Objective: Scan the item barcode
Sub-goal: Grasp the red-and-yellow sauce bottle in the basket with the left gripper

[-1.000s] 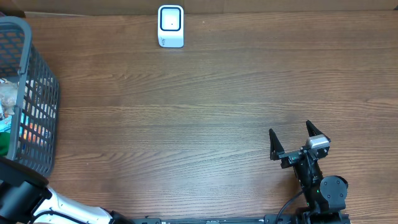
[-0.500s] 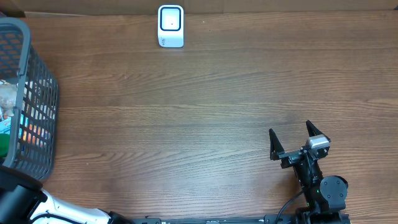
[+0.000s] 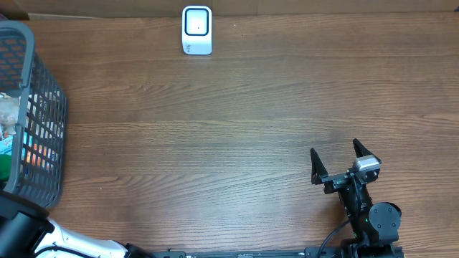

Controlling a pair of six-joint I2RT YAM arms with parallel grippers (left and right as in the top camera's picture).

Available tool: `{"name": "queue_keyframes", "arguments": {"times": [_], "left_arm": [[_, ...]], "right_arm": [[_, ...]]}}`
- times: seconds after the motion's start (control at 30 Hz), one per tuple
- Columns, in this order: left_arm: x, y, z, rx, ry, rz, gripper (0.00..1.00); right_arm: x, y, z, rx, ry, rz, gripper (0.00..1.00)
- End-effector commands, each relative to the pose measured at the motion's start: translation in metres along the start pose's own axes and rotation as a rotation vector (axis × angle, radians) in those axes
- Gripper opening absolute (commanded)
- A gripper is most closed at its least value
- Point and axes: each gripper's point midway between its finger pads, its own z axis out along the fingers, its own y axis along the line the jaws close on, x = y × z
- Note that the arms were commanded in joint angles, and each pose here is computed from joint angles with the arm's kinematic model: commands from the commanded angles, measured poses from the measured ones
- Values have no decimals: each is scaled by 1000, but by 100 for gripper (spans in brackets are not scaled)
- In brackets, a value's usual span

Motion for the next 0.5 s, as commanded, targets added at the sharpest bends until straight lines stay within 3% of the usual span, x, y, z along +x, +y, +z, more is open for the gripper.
{"name": "queue_keyframes", "arguments": {"times": [0.0, 0.13, 0.47], "left_arm": [[13, -7, 20, 25, 46, 1, 82], [6, -5, 21, 15, 20, -29, 75], [-1, -8, 18, 31, -8, -43, 39]], "right_arm": [[2, -2, 0, 13, -3, 2, 100], [2, -2, 0, 13, -3, 2, 100], [2, -2, 0, 12, -3, 2, 100]]}}
